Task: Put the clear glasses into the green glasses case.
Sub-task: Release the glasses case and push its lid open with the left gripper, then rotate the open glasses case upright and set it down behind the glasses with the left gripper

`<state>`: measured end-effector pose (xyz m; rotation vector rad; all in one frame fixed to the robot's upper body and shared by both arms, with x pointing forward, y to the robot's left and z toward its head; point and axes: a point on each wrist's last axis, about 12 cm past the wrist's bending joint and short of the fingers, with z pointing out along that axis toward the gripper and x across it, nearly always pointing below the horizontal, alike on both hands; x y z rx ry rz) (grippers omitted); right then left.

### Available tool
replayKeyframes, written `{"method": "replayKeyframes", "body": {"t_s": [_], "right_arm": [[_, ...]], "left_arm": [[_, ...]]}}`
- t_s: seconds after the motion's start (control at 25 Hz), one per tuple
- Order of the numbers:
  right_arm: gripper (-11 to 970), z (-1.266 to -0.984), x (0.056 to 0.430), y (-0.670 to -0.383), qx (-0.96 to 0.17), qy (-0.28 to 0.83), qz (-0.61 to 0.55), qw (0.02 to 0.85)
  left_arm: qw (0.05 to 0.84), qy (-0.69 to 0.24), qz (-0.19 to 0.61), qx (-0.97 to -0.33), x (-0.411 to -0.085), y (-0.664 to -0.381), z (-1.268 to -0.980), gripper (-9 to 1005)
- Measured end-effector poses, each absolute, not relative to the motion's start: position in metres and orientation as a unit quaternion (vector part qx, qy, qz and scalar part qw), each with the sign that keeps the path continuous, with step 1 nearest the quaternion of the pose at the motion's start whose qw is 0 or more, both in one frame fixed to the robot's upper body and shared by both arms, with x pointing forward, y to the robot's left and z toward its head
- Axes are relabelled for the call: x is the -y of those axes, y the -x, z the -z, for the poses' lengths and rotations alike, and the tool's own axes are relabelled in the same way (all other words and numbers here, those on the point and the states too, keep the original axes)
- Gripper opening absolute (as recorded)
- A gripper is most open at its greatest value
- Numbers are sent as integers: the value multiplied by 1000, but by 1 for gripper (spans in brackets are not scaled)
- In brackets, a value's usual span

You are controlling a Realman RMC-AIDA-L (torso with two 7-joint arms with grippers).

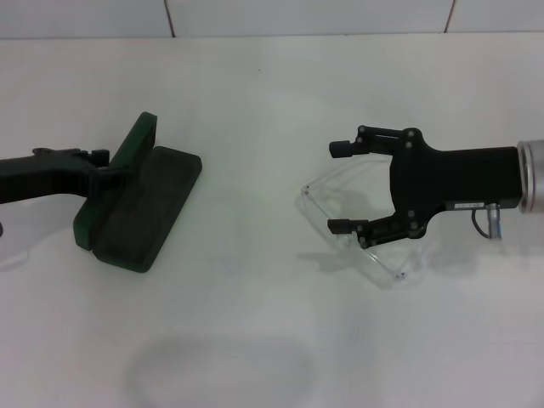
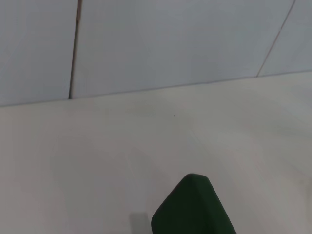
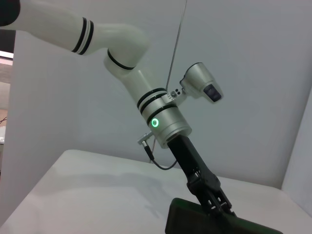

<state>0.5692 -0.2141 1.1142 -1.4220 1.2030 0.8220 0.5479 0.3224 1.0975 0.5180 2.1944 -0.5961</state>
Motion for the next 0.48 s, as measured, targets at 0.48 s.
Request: {"method": "replayKeyframes", "body": {"t_s": [0.48], "right_arm": [[888,-1110,212,-564,-492,611,-346,515]], "left_arm": [[406,-232,212,-858,-318,-564,-1105,400]]}}
